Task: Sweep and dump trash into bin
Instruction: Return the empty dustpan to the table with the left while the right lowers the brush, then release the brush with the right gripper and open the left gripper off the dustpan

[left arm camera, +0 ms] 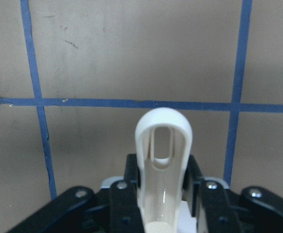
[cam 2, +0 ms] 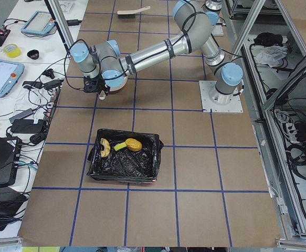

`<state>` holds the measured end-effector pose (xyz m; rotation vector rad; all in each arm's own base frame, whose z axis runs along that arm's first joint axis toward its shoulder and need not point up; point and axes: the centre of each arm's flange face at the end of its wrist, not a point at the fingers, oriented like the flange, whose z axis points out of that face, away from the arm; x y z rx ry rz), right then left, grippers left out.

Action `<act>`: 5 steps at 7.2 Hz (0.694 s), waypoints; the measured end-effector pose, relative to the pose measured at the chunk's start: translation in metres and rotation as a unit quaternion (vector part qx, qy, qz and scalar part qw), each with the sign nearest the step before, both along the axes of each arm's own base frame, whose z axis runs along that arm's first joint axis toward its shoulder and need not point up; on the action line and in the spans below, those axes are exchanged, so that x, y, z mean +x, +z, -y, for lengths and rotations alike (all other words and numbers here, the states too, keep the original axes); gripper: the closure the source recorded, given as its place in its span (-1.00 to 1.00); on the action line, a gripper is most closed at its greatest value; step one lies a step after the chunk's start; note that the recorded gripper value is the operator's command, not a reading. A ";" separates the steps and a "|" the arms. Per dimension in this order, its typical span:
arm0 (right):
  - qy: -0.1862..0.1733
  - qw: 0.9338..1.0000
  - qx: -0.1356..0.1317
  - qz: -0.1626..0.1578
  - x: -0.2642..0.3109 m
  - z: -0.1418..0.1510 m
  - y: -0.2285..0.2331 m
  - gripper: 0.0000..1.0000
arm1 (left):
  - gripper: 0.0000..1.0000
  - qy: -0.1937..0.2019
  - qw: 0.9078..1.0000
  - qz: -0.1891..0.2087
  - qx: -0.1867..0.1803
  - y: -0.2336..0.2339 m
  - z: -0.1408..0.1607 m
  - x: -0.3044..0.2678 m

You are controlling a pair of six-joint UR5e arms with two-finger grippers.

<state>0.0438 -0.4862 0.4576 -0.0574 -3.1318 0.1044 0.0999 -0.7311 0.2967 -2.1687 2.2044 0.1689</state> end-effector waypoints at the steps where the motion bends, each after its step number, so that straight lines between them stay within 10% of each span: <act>1: -0.020 1.000 0.009 0.011 0.007 -0.005 0.001 -1.00 | 1.00 -0.012 1.000 -0.002 0.003 -0.006 -0.004 -0.002; 5: -0.051 0.998 0.021 0.026 0.027 -0.003 -0.007 -1.00 | 1.00 -0.018 1.000 0.004 -0.014 -0.041 -0.030 -0.014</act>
